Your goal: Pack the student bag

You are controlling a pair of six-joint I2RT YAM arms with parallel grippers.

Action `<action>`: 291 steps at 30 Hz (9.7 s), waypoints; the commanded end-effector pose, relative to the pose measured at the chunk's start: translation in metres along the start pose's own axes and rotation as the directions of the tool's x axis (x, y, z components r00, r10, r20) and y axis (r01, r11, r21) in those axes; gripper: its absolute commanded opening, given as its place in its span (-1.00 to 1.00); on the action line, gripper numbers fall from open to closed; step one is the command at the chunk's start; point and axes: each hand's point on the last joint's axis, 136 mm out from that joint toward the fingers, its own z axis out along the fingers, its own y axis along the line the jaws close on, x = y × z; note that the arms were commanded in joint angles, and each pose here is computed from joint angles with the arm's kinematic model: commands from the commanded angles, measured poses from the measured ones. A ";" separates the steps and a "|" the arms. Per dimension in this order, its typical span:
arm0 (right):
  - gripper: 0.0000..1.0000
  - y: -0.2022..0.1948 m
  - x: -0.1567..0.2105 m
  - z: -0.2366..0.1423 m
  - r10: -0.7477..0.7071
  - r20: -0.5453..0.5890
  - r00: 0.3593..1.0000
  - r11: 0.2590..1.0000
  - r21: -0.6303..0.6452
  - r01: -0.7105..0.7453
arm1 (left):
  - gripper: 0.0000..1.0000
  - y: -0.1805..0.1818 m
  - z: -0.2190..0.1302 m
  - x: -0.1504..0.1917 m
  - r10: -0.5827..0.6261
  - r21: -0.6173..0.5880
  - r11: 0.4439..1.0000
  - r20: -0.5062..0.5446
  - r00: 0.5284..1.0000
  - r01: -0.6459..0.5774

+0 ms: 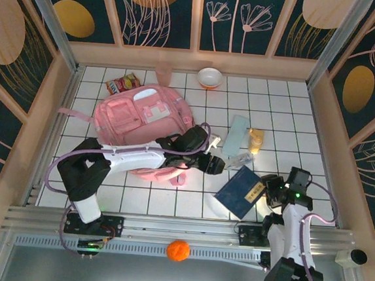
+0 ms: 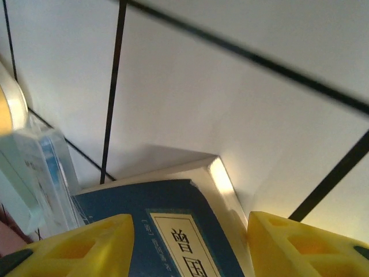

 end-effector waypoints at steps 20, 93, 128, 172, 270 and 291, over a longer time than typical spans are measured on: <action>0.11 0.030 0.103 -0.008 -0.329 -0.258 0.909 0.907 0.181 0.380 | -0.06 0.057 0.005 0.051 -0.120 -0.130 0.987 -0.180 0.976 0.098; -0.75 0.018 0.163 0.036 -0.365 -0.375 0.852 0.928 -0.067 0.368 | -0.14 0.023 -0.009 0.077 -0.091 0.119 0.986 -0.227 0.970 0.121; -0.75 0.042 0.161 0.035 -0.397 -0.331 0.856 0.918 -0.127 0.376 | -0.05 0.005 0.003 0.080 -0.064 0.253 0.958 -0.279 0.958 0.137; -0.80 0.090 0.182 0.057 -0.507 -0.314 0.803 0.861 -0.216 0.460 | 0.09 0.145 -0.064 0.090 -0.153 -0.452 0.891 -0.196 0.969 0.049; 0.22 0.228 0.123 -0.129 -0.577 0.426 0.697 0.387 -0.609 0.692 | -0.97 -0.010 -0.154 -0.075 0.115 0.029 0.988 0.502 0.857 -0.149; 0.71 0.269 0.165 -0.235 -0.513 0.657 0.552 -0.203 -0.718 0.666 | -0.98 -0.086 -0.249 -0.080 0.041 0.396 0.809 0.700 0.713 -0.435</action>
